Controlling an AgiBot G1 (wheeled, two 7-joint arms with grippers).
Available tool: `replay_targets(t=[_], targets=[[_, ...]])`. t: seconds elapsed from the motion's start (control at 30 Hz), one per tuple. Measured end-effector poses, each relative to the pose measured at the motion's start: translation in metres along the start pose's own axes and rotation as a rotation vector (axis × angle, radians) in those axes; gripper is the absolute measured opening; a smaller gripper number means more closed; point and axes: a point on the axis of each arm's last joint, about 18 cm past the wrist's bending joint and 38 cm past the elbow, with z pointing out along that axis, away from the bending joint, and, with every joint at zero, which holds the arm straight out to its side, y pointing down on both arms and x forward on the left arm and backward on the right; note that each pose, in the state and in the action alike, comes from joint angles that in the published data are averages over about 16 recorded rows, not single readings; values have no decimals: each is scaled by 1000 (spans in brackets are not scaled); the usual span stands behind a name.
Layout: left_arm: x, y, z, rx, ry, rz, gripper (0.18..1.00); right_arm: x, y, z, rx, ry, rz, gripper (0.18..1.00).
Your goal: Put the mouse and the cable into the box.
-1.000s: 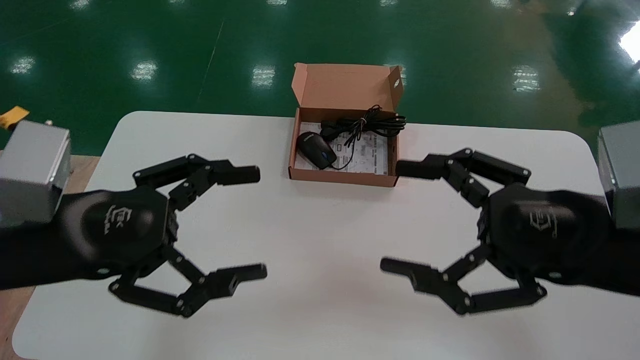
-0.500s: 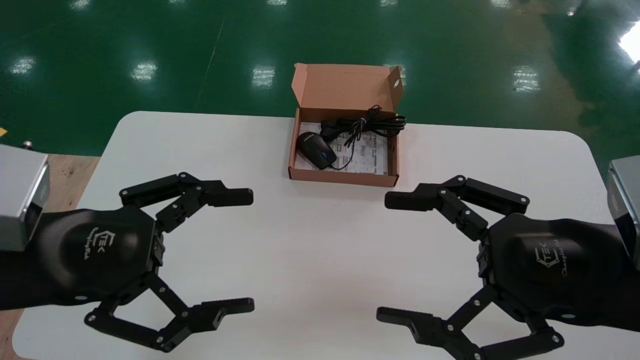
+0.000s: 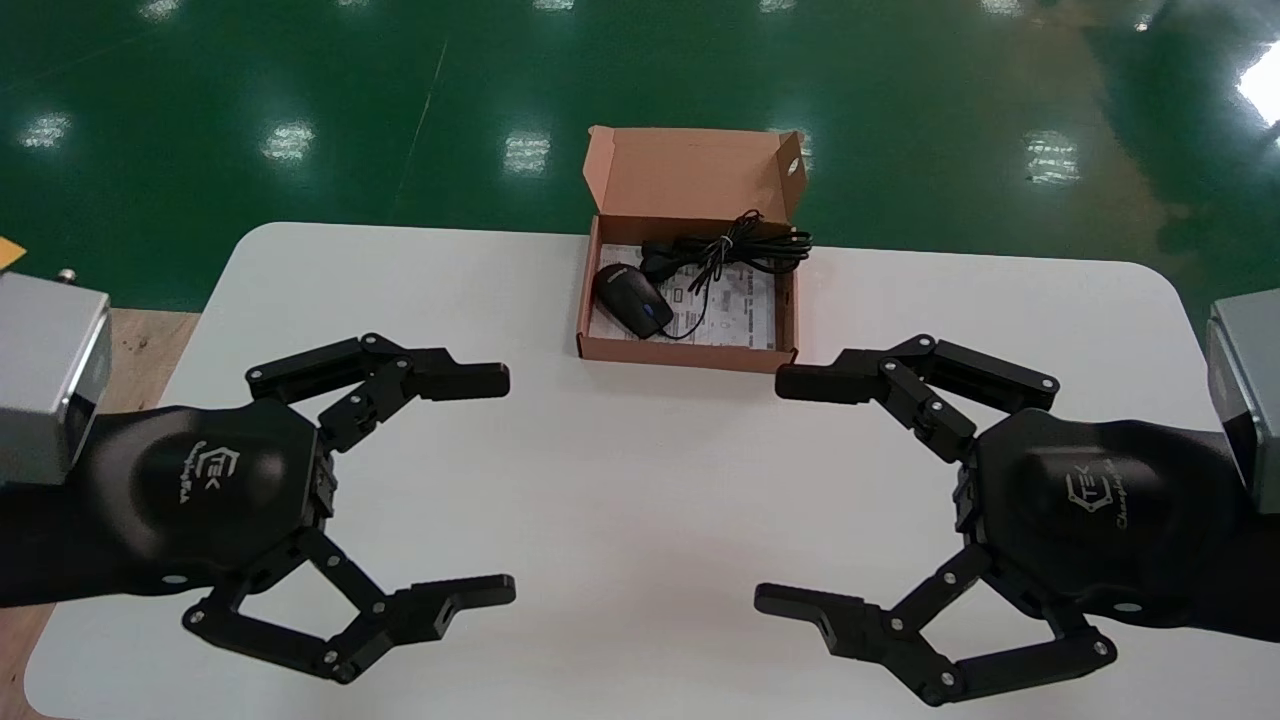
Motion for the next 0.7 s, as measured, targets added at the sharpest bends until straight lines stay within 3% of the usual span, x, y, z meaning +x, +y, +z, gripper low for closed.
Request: replay_targets(t=[0.7], targets=[[-2, 0, 1, 5, -4, -2, 1001, 2, 0, 0, -1, 8, -1, 1000]])
